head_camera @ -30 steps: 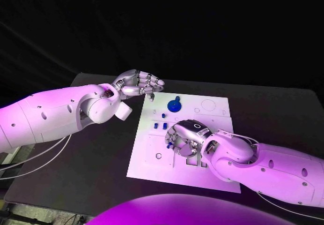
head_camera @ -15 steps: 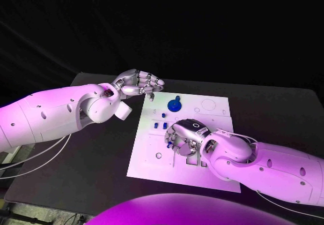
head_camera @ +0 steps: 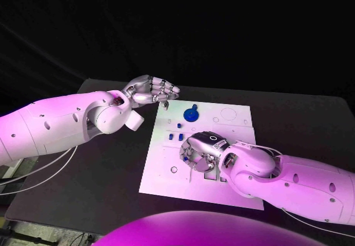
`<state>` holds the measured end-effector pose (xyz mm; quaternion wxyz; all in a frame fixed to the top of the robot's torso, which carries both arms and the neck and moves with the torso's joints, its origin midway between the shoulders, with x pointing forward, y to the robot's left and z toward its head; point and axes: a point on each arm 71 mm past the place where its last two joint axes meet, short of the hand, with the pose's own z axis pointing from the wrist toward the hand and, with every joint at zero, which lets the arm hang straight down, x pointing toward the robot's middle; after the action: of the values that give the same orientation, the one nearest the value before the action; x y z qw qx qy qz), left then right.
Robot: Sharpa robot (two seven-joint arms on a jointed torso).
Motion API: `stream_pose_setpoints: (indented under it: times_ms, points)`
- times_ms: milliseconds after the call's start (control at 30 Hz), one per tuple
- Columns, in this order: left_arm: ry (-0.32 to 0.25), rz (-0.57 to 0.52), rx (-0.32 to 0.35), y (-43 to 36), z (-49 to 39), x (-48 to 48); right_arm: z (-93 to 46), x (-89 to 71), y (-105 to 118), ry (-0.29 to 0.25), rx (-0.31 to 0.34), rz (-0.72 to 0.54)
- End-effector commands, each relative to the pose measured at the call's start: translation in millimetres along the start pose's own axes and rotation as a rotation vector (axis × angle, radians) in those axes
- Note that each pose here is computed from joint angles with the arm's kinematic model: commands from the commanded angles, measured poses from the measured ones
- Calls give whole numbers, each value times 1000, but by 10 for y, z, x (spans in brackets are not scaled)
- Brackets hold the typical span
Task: Assemble the parts on the task board
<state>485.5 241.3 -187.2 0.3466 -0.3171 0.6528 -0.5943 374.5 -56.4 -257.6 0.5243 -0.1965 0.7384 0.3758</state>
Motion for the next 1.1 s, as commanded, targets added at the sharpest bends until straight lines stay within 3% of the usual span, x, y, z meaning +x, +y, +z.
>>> stream_pose_setpoints:
  times_ms: [33, 167, 433, 633, 900, 967, 1100]
  points:
    - [21, -3, 8, -16, 5, 21, -19, 51, -29, 23, 10, 3]
    - [20, -3, 7, -16, 4, 19, -20, 22, -62, -18, 21, 12]
    - [21, -3, 5, -13, 2, 14, -44, -3, -76, -48, 25, 21]
    - [22, -4, 3, -11, 1, 12, -155, -69, -108, -74, 33, 27]
    - [20, -3, 0, -7, -14, -9, -463, -445, -333, -123, 108, 40]
    - [19, -3, 0, -6, -16, -14, -560, -590, -444, -129, 145, 42]
    - [19, -3, -1, -4, -14, -16, -668, -735, -610, -119, 198, 28]
